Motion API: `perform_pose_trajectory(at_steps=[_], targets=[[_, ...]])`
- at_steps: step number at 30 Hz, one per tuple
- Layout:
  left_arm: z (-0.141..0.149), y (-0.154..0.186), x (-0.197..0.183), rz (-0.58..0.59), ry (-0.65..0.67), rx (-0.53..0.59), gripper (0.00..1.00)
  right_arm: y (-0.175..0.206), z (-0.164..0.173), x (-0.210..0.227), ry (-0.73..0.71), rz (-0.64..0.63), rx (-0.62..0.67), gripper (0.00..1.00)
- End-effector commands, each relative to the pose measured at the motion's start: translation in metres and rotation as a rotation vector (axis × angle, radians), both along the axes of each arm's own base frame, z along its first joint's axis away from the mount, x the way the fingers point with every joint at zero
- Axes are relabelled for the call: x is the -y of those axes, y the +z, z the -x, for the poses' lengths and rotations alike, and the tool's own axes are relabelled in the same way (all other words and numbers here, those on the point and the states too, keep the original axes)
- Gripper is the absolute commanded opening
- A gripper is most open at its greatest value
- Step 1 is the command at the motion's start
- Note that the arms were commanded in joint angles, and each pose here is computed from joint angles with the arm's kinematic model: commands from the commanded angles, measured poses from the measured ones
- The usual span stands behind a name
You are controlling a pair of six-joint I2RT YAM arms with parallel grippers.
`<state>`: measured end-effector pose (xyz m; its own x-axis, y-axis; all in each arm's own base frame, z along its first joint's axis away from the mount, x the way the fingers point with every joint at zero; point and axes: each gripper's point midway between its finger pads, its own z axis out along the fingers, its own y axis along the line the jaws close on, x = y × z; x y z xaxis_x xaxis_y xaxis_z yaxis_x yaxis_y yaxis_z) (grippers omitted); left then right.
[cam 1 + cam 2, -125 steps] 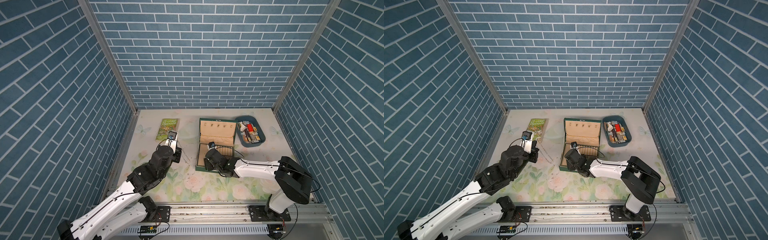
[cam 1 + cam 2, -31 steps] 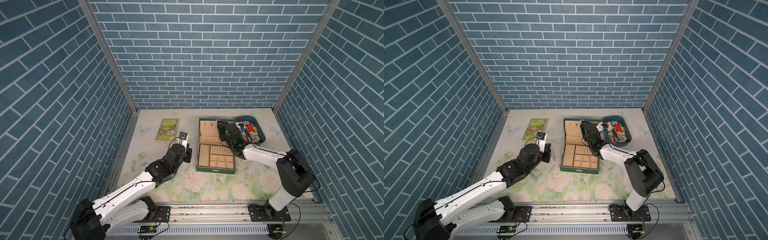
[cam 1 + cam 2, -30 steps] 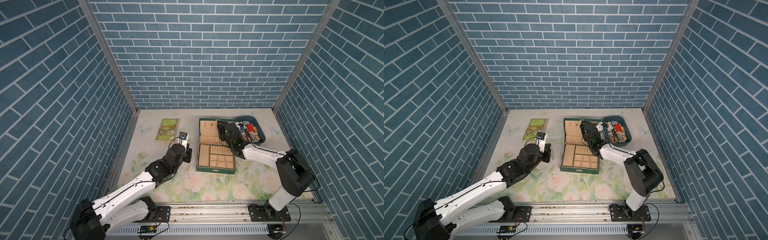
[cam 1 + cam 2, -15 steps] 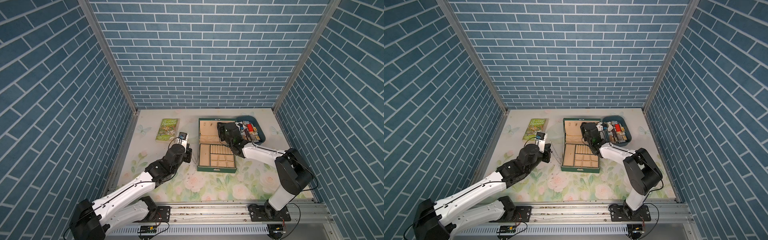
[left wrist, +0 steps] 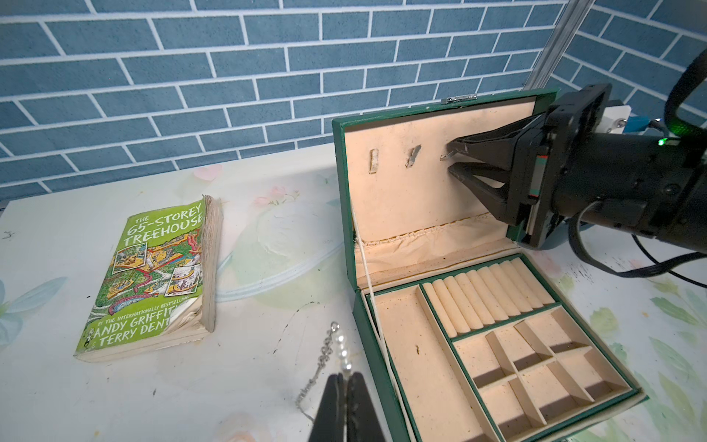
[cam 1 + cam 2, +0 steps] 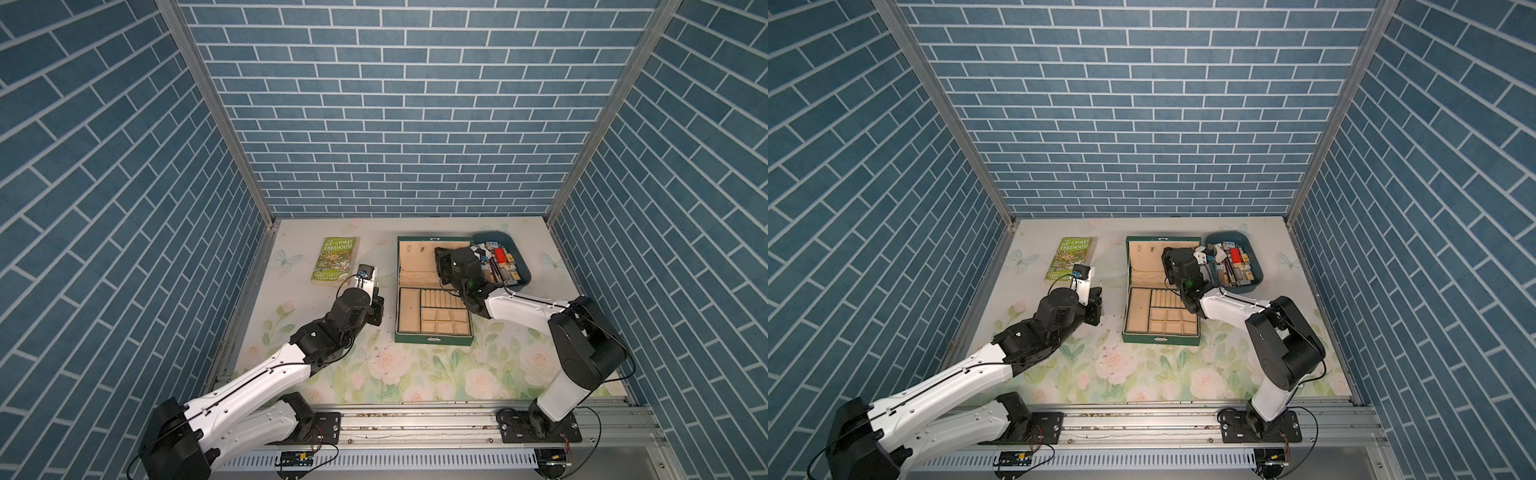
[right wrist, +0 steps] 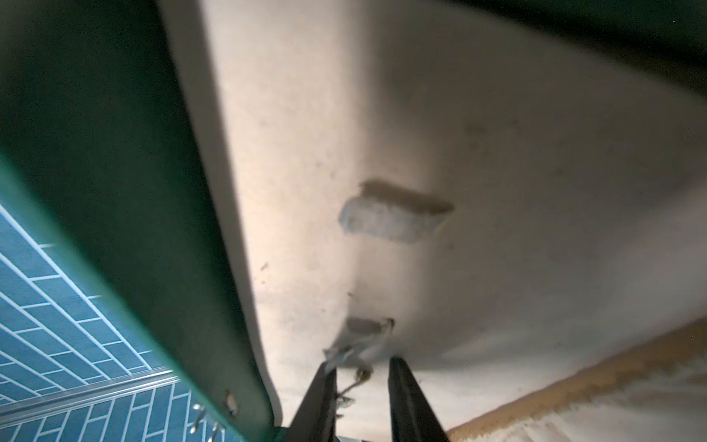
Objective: Put jewelry chain into jewelry box
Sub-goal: Open the fastener on the jewelry box.
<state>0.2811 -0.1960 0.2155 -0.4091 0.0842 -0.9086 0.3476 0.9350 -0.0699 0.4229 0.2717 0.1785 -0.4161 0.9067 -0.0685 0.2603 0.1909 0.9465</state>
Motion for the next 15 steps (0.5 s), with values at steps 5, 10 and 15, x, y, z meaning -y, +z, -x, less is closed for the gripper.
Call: perform_pose_trajectory(at_steps=[5,10,15], targets=[[0.0002,-0.0014,0.0019,0.007,-0.005,0.003,0.00,-0.0140,0.0062,-0.0027,0.038,0.037,-0.023,0.26],[0.0001,-0.0013,0.0019,0.007,-0.005,0.002,0.00,-0.0119,0.0091,-0.0082,0.059,0.032,-0.019,0.26],[0.0003,-0.0020,0.0021,0.006,-0.006,0.002,0.00,-0.0140,0.0118,-0.0073,0.060,0.038,-0.022,0.25]])
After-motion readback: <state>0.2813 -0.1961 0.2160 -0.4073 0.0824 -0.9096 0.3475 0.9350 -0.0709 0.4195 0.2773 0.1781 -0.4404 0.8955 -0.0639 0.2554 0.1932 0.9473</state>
